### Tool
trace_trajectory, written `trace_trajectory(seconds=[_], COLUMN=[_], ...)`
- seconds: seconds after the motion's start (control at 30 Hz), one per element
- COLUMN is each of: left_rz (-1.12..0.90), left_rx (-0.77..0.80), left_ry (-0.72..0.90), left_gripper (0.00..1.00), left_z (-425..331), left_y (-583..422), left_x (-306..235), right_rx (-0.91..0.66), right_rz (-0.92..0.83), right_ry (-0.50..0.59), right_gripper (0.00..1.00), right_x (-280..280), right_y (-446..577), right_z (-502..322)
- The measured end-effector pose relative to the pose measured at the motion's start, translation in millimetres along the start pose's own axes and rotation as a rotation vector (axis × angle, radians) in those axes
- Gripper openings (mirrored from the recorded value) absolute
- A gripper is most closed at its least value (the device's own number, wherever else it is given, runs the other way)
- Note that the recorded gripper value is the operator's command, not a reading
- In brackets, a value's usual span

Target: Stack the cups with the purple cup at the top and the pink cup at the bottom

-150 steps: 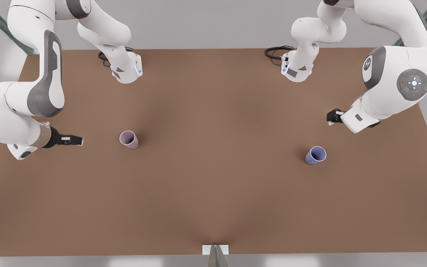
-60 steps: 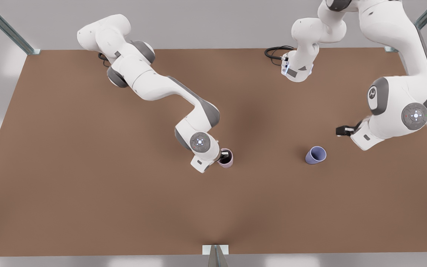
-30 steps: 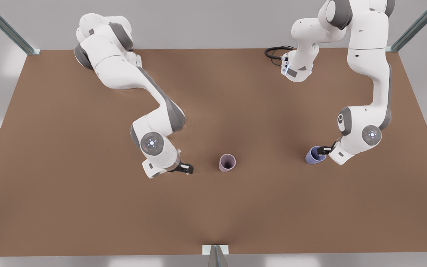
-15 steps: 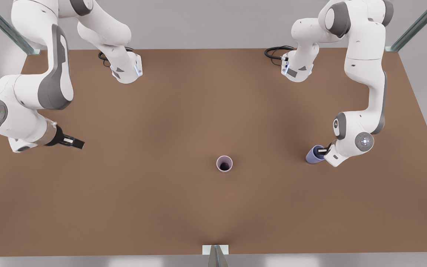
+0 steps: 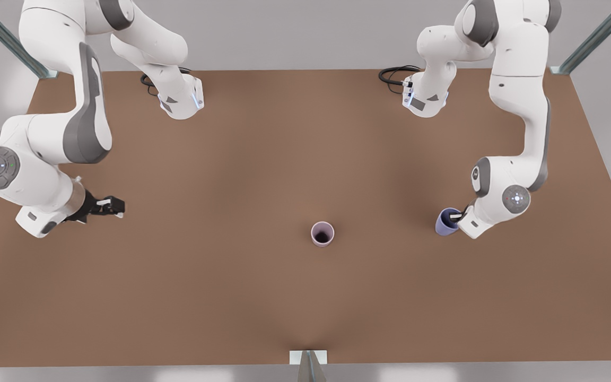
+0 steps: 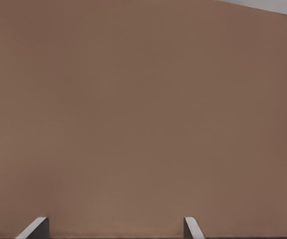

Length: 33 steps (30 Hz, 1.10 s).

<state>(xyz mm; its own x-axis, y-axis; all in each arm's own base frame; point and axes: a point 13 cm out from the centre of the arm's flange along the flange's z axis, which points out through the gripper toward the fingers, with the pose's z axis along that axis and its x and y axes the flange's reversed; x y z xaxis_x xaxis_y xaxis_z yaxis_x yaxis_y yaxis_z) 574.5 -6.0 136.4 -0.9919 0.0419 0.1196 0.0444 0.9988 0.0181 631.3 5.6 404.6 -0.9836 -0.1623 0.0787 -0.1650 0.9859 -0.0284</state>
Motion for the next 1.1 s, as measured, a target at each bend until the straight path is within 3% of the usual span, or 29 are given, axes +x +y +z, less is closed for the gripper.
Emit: trace_trajectory(seconds=[0.23, 0.53, 1.1], left_rz=[0.168, 0.151, -0.138], left_rx=[0.023, 0.06, 0.099], left_ry=[-0.134, -0.106, -0.069], left_gripper=[0.21, 0.21, 0.21], left_z=[-111.2, -145.1, -107.8], left_y=[-187.6, -375.9, -425.3], left_x=[-57.5, -38.7, -33.0], right_rx=[0.005, -0.04, -0.055], right_rz=[0.04, 0.111, 0.202], right_ry=[0.01, 0.002, 0.025], right_gripper=[1.0, 1.0, 1.0], right_x=[4.4, 2.4, 6.4], right_y=[-11.2, -7.8, -6.0], right_z=[0.2, 1.8, 5.6])
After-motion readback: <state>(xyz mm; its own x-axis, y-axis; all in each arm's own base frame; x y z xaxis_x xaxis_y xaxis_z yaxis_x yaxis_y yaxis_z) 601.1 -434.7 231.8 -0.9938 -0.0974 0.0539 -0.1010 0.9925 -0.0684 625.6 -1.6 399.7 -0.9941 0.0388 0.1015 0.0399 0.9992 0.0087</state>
